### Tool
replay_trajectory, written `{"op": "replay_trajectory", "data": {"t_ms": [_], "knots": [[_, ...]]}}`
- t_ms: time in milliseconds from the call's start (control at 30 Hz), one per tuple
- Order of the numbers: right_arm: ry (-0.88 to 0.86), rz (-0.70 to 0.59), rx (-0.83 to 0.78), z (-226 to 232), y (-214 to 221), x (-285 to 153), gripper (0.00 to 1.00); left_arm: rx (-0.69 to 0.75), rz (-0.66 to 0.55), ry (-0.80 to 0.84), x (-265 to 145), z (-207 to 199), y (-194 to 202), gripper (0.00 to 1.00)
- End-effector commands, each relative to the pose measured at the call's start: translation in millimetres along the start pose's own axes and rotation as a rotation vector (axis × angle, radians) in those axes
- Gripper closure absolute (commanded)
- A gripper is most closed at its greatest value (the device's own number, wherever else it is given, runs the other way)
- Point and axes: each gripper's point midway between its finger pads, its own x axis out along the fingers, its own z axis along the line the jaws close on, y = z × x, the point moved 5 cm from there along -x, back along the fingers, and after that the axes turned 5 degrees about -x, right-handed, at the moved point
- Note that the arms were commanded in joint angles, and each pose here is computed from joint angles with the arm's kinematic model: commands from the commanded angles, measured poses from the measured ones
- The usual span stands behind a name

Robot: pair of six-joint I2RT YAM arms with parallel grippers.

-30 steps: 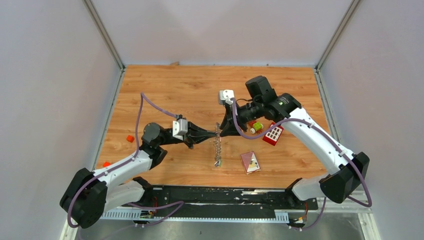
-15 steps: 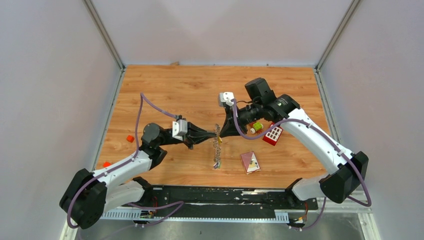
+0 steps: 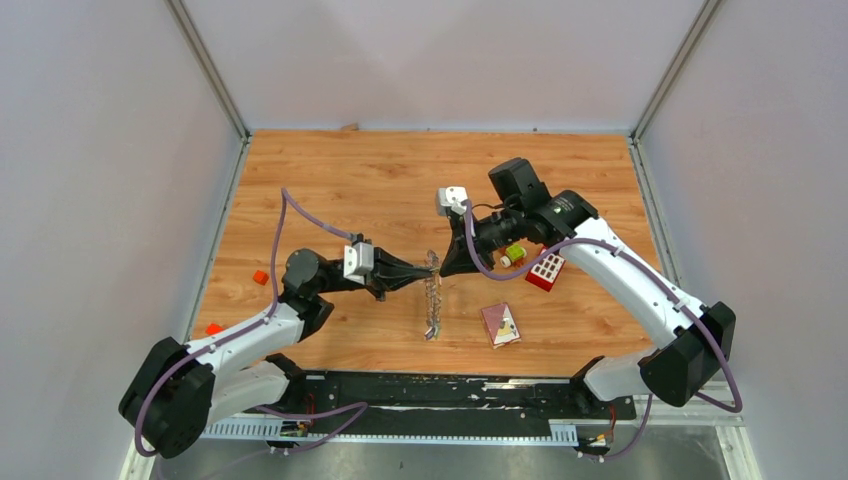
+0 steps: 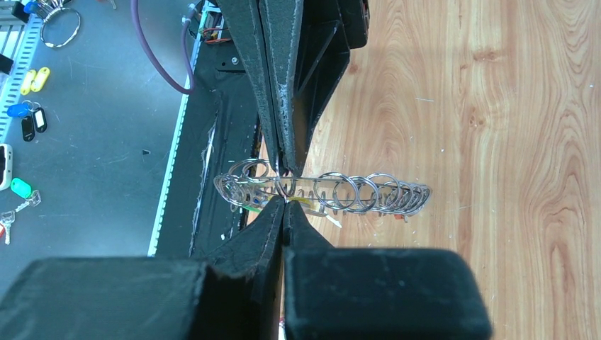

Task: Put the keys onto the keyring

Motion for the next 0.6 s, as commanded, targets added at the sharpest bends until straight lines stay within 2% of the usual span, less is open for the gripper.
{"op": "replay_trajectory", "data": {"t_ms": [0,567], "knots": [[-0.004,-0.032,-0.043,0.8,-6.1,-2.1,0.99,0.092,-0.082,0.028,1.4,-6.2,-23.6,1.0],[-0.026,-0.037,-0.005,-2.4,-1.4,4.4,0.97,0.103,-0.104,0.046,1.3,-9.7,-27.9,1.0]]}}
